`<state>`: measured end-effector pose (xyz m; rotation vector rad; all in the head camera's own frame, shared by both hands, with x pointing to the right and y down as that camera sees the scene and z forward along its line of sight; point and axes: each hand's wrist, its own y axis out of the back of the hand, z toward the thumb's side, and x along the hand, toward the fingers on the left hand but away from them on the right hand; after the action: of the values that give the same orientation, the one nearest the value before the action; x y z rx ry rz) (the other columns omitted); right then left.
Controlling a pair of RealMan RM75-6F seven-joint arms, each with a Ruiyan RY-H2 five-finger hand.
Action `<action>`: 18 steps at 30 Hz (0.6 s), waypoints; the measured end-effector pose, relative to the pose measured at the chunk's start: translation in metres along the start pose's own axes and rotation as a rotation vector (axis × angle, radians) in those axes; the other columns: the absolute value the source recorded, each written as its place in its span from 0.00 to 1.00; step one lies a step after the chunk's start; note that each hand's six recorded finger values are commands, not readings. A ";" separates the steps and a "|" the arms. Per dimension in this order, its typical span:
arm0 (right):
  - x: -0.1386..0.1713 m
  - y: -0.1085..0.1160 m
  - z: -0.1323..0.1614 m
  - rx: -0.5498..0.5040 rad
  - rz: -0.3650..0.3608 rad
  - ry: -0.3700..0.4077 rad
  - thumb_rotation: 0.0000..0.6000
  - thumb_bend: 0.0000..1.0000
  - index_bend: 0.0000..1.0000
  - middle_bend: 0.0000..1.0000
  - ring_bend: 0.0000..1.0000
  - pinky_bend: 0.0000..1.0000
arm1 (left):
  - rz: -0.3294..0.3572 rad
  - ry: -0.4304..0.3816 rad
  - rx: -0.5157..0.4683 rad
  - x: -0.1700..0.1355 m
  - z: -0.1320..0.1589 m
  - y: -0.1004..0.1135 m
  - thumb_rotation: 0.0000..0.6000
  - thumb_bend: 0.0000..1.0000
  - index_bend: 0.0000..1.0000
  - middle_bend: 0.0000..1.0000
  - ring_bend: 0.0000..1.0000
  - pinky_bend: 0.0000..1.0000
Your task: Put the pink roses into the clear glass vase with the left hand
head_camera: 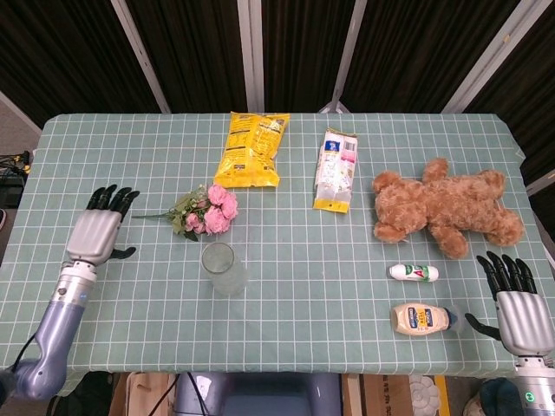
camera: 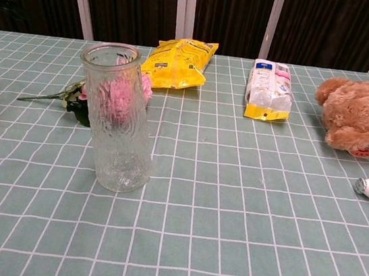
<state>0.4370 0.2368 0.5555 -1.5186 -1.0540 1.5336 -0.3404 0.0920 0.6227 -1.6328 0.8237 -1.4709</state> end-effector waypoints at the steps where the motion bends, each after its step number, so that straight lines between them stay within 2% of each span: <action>1: -0.001 0.000 -0.001 0.003 -0.001 -0.004 1.00 0.17 0.12 0.09 0.01 0.00 | -0.008 0.000 0.004 0.005 0.004 -0.003 1.00 0.17 0.11 0.07 0.00 0.01; 8: -0.003 -0.003 -0.003 0.026 0.000 -0.020 1.00 0.17 0.12 0.09 0.01 0.00 | -0.047 0.016 0.044 0.038 0.025 -0.030 1.00 0.17 0.11 0.07 0.00 0.01; 18: -0.007 -0.015 0.001 0.056 0.028 -0.022 1.00 0.17 0.12 0.09 0.01 0.00 | -0.095 0.013 0.042 0.068 0.056 -0.061 1.00 0.17 0.11 0.07 0.00 0.02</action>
<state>0.4359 0.2362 0.5716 -1.4871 -0.9981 1.5889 -0.2787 0.0701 0.7073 -1.6528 0.7265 -1.5551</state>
